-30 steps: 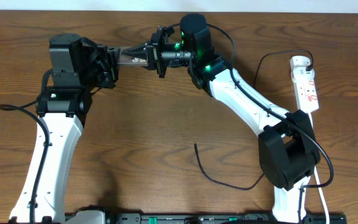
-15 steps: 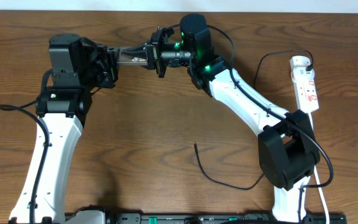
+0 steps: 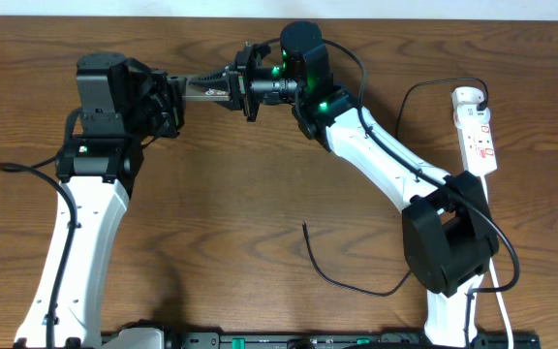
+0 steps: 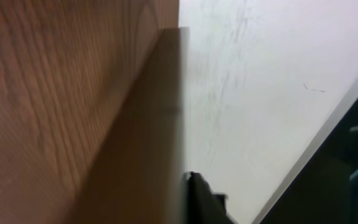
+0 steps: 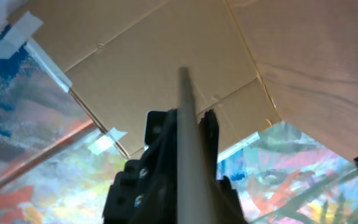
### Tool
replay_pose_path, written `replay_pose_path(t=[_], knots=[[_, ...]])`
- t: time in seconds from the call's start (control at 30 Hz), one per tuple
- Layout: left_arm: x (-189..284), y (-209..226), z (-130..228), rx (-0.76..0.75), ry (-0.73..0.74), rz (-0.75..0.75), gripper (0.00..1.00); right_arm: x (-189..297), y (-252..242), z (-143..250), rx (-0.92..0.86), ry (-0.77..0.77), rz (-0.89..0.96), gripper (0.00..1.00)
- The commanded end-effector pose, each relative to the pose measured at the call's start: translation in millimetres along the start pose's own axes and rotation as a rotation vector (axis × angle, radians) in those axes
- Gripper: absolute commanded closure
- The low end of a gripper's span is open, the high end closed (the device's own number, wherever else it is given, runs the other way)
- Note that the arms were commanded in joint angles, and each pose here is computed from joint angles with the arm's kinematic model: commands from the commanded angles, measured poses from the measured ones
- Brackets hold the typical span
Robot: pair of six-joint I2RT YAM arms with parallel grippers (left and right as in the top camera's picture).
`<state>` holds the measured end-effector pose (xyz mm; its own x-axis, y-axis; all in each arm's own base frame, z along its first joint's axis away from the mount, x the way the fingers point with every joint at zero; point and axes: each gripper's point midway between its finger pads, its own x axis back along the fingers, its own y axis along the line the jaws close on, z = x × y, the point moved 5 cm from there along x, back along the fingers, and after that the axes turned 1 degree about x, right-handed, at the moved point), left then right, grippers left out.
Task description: Plug charger to phone and switch on socket
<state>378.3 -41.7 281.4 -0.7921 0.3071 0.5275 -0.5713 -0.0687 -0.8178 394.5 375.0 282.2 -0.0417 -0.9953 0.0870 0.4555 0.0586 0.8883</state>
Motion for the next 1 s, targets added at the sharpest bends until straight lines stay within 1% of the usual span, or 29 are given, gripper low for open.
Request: replay_pose_path(t=[0.0,0.07,0.2,0.27,0.4,0.43,0.47,0.5,0.67,0.83,0.97], knots=[[1,-2,1,-0.043,-0.006,0.005,0.93,-5,6,20,0.06,0.087,0.007,0.79],[1,-2,1,-0.051,-0.006,0.005,0.93,-5,6,20,0.06,0.087,0.007,0.69],[1,-2,1,-0.05,-0.006,0.005,0.93,-5,6,20,0.06,0.086,0.006,0.64],[1,-2,1,-0.051,-0.006,0.005,0.92,-5,6,20,0.06,0.085,0.006,0.59],[1,-2,1,-0.051,-0.006,0.005,0.93,-5,7,19,0.06,0.076,0.003,0.41],[1,-2,1,-0.051,-0.006,0.005,0.93,-5,7,18,0.06,0.075,0.002,0.38],[1,-2,1,-0.051,-0.006,0.005,0.93,-4,8,18,0.066,0.074,-0.003,0.28],[1,-2,1,-0.051,-0.006,0.005,0.93,-4,8,17,0.066,0.073,-0.004,0.25],[2,-3,-4,-0.048,-0.016,0.008,0.93,0,11,14,0.072,0.062,-0.013,0.02],[5,-4,-13,-0.094,-0.028,0.012,0.93,6,14,8,0.142,0.047,-0.023,0.01],[10,-6,-22,-0.171,0.004,0.022,0.92,12,16,2,0.238,0.031,-0.03,0.01]])
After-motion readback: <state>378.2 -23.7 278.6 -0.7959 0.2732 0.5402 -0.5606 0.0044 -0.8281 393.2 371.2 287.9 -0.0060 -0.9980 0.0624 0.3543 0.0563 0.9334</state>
